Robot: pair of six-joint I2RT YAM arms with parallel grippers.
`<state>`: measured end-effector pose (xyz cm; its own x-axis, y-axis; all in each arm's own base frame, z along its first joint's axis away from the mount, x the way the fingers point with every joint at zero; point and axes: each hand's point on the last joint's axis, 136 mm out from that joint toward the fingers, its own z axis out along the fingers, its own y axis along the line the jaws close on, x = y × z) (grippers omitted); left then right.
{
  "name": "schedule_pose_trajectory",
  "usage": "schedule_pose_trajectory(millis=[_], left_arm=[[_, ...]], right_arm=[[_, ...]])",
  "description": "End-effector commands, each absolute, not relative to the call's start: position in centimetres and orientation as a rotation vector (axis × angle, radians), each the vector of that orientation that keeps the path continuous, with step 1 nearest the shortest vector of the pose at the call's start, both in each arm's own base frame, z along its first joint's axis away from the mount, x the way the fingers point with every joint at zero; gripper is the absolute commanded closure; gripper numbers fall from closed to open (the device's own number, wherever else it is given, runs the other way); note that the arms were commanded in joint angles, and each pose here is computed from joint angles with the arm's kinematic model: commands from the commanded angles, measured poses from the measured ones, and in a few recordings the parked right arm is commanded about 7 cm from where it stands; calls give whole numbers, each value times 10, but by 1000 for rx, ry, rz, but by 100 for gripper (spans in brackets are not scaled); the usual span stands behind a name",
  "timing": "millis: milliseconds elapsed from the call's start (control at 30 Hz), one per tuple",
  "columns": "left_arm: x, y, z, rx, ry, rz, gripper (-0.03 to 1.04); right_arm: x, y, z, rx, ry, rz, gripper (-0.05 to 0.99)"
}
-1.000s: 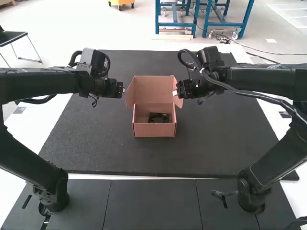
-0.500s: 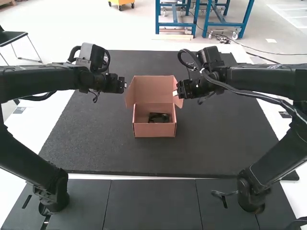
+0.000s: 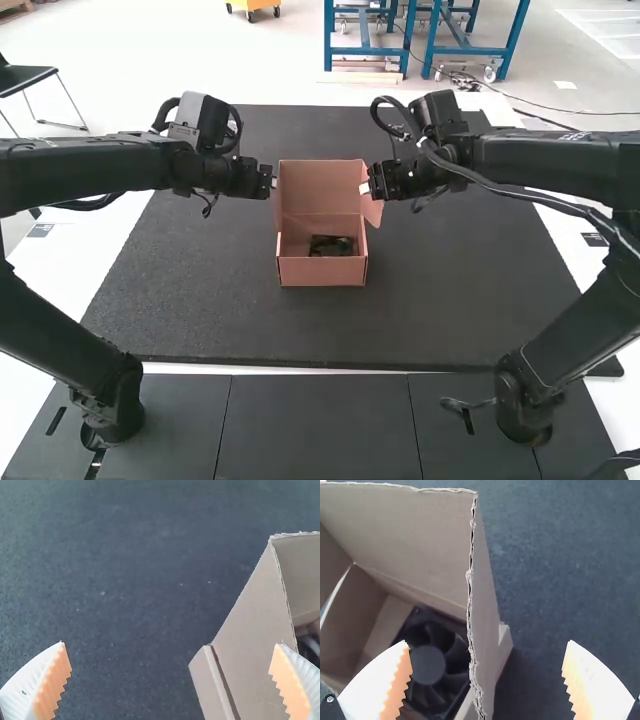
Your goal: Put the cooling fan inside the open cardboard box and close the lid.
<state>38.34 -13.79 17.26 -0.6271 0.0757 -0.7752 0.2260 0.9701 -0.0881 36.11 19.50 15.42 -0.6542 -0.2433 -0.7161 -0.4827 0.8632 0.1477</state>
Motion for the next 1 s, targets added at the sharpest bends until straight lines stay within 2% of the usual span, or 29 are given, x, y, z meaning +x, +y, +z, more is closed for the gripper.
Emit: schedule_pose_trajectory(millis=[0,567,733,833,967], left_arm=[[388,-144,188,221,2210,-245,7],[387,-153,191,241,2196,-296,7],[387,-154,189,238,2201,-310,7],[387,-154,189,238,2200,-310,7],[386,-154,188,238,2203,-309,7]], right_arm=[[369,193,168,-512,2272,436,26],[367,192,163,-513,2285,435,27],[368,193,162,-513,2289,432,32],[368,193,162,-514,2289,434,39],[368,193,160,-514,2294,433,40]])
